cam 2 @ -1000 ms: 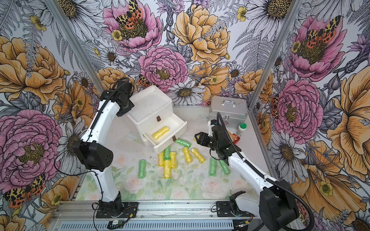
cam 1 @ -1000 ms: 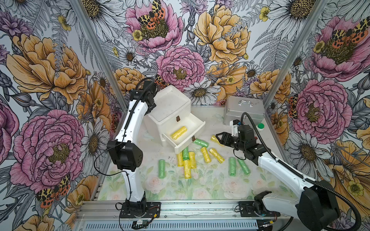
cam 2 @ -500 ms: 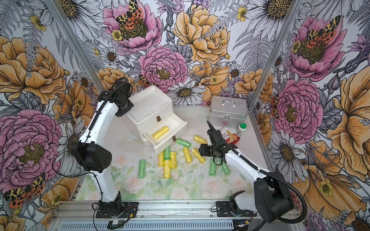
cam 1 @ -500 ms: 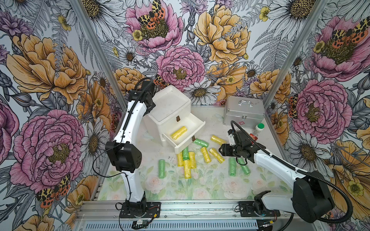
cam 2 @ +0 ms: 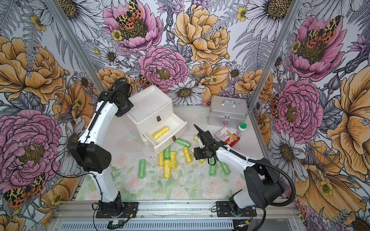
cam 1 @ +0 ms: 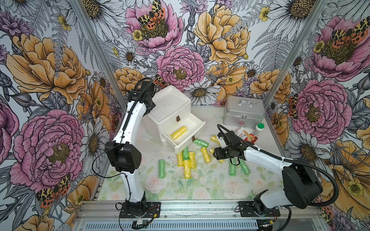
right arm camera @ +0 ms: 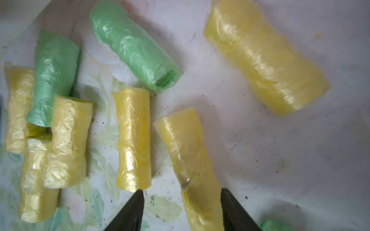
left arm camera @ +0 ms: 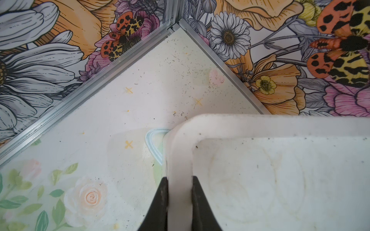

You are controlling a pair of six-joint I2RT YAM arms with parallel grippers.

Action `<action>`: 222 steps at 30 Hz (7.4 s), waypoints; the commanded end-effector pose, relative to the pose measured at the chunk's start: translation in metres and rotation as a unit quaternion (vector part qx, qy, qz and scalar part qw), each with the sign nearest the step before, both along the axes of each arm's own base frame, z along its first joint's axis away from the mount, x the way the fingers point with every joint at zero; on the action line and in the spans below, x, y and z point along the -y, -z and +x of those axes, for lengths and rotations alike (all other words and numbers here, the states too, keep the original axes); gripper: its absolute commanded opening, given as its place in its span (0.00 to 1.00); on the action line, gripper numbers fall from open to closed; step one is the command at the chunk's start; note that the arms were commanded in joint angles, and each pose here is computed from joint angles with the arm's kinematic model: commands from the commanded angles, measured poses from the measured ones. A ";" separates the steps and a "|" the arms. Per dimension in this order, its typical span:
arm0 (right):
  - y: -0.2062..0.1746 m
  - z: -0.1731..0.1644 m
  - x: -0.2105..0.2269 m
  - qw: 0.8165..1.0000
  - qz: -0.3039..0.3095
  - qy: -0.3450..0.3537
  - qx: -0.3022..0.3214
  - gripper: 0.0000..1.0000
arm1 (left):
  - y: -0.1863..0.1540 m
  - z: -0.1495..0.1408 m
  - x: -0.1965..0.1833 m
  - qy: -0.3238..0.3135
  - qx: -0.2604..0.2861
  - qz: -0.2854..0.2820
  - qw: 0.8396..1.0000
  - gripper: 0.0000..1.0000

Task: Sort the rolls of trash bags by color and place them into the drawer
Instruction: Pick up the roll of trash bags from the center of the board, then place the roll of trash bags in the drawer, then pick up the roll of trash bags from the center of the board, then place the roll of trash bags in the drawer.

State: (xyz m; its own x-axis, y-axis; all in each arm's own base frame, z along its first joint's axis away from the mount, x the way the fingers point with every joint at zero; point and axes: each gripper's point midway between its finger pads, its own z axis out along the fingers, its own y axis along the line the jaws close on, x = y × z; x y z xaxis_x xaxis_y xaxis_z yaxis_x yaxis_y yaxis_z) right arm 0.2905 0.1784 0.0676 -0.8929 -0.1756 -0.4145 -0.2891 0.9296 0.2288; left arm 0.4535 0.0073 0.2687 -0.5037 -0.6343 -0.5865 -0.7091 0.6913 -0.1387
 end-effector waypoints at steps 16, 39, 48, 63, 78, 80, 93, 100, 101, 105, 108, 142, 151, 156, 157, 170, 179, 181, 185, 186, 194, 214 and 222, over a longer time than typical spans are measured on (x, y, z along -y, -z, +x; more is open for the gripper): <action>0.030 0.018 -0.004 0.998 -0.048 -0.017 -0.022 0.26 | 0.040 -0.010 0.037 0.042 -0.065 -0.077 0.994 0.00; -0.182 0.082 -0.108 0.910 0.309 0.273 0.034 0.19 | 0.041 -0.017 0.043 0.045 -0.067 -0.078 0.994 0.00; -0.172 0.101 -0.145 0.866 0.358 0.347 0.016 0.19 | 0.040 -0.018 0.043 0.047 -0.068 -0.078 0.994 0.00; -0.144 0.101 -0.195 0.850 0.373 0.370 -0.045 0.22 | 0.048 -0.020 0.041 0.047 -0.075 -0.080 0.993 0.00; -0.134 0.085 -0.210 0.856 0.367 0.358 -0.065 0.66 | 0.052 -0.021 0.042 0.048 -0.079 -0.082 0.992 0.00; -0.131 0.081 -0.206 0.855 0.364 0.362 -0.068 0.71 | 0.052 -0.021 0.042 0.048 -0.078 -0.082 0.992 0.00; -0.173 0.052 -0.175 0.883 0.359 0.300 -0.037 0.79 | 0.056 -0.022 0.046 0.051 -0.083 -0.083 0.992 0.00; -0.205 0.024 -0.163 0.883 0.368 0.284 -0.066 0.90 | 0.071 -0.027 0.053 0.061 -0.104 -0.078 0.990 0.00; -0.214 0.019 -0.161 0.882 0.373 0.280 -0.067 0.92 | 0.073 -0.028 0.055 0.064 -0.108 -0.074 0.989 0.00; -0.241 0.008 -0.145 0.877 0.393 0.273 -0.049 0.98 | 0.087 -0.033 0.060 0.072 -0.129 -0.064 0.987 0.00; -0.249 0.005 -0.132 0.871 0.402 0.278 -0.041 0.99 | 0.096 -0.039 0.064 0.076 -0.144 -0.060 0.985 0.00; -0.209 0.018 -0.062 0.933 0.256 0.221 0.121 1.00 | 0.094 -0.037 0.064 0.072 -0.135 -0.053 0.987 0.00; -0.141 0.018 -0.008 0.957 0.174 0.206 0.110 0.87 | 0.101 -0.037 0.069 0.072 -0.139 -0.067 0.985 0.00; -0.089 0.009 -0.036 0.980 0.149 0.131 0.026 0.81 | 0.101 -0.037 0.071 0.072 -0.134 -0.073 0.986 0.00; -0.077 0.007 -0.042 0.983 0.138 0.117 0.012 0.81 | 0.101 -0.037 0.071 0.072 -0.133 -0.073 0.986 0.00; -0.018 0.002 -0.078 0.998 0.054 0.014 -0.013 0.76 | 0.100 -0.040 0.073 0.072 -0.129 -0.081 0.986 0.00; 0.018 0.012 -0.082 1.000 0.015 -0.005 -0.020 0.74 | 0.096 -0.042 0.071 0.074 -0.126 -0.080 0.986 0.00; 0.020 0.018 -0.082 1.000 0.005 -0.006 -0.012 0.73 | 0.096 -0.042 0.070 0.073 -0.126 -0.080 0.986 0.00; 0.023 0.029 -0.084 1.000 -0.007 -0.010 0.000 0.70 | 0.098 -0.044 0.075 0.078 -0.130 -0.095 0.984 0.00; 0.025 0.030 -0.085 1.000 -0.010 -0.011 -0.002 0.68 | 0.099 -0.044 0.075 0.078 -0.131 -0.095 0.984 0.00; 0.039 0.031 -0.083 1.000 -0.021 -0.008 -0.013 0.44 | 0.100 -0.045 0.076 0.078 -0.131 -0.096 0.984 0.00; -0.106 0.008 -0.069 0.982 0.168 0.073 0.053 0.21 | 0.097 -0.048 0.076 0.073 -0.119 -0.104 0.985 0.00; -0.227 0.053 -0.098 0.938 0.308 0.130 0.088 0.22 | 0.096 -0.048 0.081 0.073 -0.113 -0.112 0.984 0.00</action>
